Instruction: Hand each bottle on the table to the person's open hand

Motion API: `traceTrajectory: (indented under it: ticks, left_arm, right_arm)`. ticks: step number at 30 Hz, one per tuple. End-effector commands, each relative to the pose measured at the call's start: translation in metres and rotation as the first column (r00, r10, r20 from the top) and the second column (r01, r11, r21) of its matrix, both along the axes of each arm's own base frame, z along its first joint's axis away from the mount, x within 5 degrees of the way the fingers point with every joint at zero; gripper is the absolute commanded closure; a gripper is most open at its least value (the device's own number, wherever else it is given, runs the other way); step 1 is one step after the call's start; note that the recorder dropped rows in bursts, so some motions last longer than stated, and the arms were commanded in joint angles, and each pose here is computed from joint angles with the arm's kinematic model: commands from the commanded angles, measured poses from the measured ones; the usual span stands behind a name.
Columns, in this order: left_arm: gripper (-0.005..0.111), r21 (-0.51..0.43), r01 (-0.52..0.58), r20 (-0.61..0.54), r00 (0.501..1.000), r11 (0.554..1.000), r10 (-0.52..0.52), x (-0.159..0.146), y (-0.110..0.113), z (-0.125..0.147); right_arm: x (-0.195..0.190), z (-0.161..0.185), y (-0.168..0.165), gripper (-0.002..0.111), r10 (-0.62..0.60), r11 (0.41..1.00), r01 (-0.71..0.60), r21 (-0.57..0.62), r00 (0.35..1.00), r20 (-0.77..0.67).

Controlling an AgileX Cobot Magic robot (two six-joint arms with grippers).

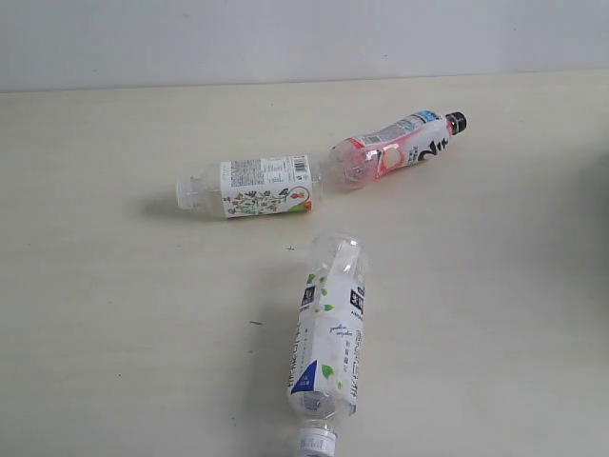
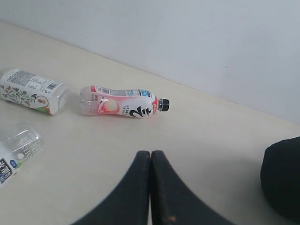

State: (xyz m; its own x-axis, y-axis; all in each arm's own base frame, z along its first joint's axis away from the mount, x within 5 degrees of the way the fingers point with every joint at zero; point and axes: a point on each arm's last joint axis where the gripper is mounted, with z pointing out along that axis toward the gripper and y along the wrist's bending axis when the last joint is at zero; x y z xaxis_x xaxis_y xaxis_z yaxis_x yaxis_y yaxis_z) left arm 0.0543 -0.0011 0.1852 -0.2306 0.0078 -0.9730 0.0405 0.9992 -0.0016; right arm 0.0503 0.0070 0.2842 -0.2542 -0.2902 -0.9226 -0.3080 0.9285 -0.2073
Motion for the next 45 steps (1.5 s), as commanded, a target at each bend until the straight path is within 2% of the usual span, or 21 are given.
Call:
traceTrajectory:
  ticks: [1,45]
  left_arm:
    - [0.104,-0.007,0.005,0.006,1.000,1.000,-0.005,-0.0001,-0.0004,-0.0004]
    - [0.104,-0.007,0.005,0.006,1.000,1.000,-0.005,-0.0001,-0.0004,-0.0004]
  right_arm:
    - [-0.0004,-0.0006,-0.0010,0.108,-0.011,1.000,0.011,0.001,1.000,0.011]
    - [-0.0007,-0.0008,-0.0012,0.108,-0.019,1.000,0.019,0.022,1.000,0.004]
